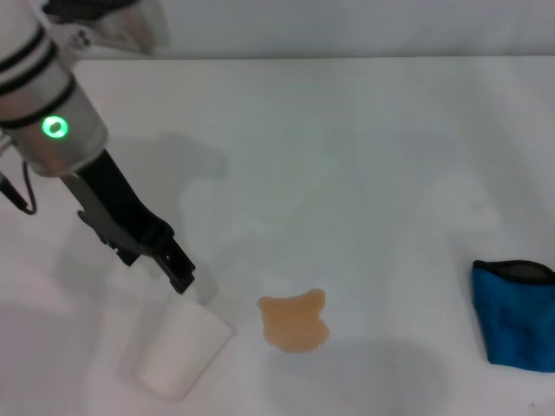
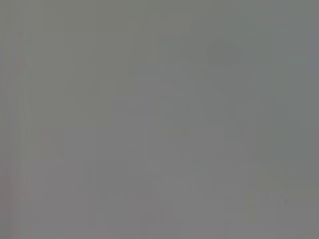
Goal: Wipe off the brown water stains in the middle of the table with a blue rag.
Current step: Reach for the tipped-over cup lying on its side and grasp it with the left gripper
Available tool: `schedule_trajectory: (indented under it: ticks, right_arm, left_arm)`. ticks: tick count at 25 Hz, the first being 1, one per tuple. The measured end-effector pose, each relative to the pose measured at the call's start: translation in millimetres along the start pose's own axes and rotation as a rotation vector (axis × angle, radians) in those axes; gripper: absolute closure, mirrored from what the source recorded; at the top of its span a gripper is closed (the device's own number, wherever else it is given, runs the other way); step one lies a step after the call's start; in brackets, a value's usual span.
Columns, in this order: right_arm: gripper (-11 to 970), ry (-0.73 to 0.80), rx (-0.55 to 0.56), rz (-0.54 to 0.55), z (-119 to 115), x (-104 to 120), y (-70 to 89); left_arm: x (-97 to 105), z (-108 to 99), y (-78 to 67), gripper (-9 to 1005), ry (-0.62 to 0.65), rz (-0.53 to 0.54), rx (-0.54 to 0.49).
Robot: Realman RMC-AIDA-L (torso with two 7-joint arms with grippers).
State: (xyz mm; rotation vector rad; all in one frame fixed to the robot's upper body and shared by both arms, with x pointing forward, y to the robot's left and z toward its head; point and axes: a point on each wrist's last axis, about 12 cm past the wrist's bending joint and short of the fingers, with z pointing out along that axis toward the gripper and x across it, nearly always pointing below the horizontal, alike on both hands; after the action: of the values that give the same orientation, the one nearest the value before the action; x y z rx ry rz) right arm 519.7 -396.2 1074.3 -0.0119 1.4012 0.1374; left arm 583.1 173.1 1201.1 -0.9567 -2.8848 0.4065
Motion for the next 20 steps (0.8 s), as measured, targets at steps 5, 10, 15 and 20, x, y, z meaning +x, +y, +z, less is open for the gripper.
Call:
schedule_trajectory:
  ticks: [5, 10, 15, 20]
  right_arm:
    - [92, -0.002, -0.002, 0.000, 2, 0, 0.5]
    - [92, 0.001, 0.003, 0.001, 1, 0, -0.1]
    - [92, 0.003, 0.008, 0.002, 0, 1, -0.9]
    - [92, 0.004, 0.010, 0.003, 0, 1, -1.2]
  left_arm:
    - [-4, 6, -8.5, 119, 0.024, 0.014, 0.000]
    - [-6, 14, -18.4, 120, 0.075, 0.055, -0.029]
    - [-6, 21, -21.5, 120, 0.118, 0.052, -0.044]
    - [-7, 23, -23.5, 119, 0.122, 0.050, -0.045]
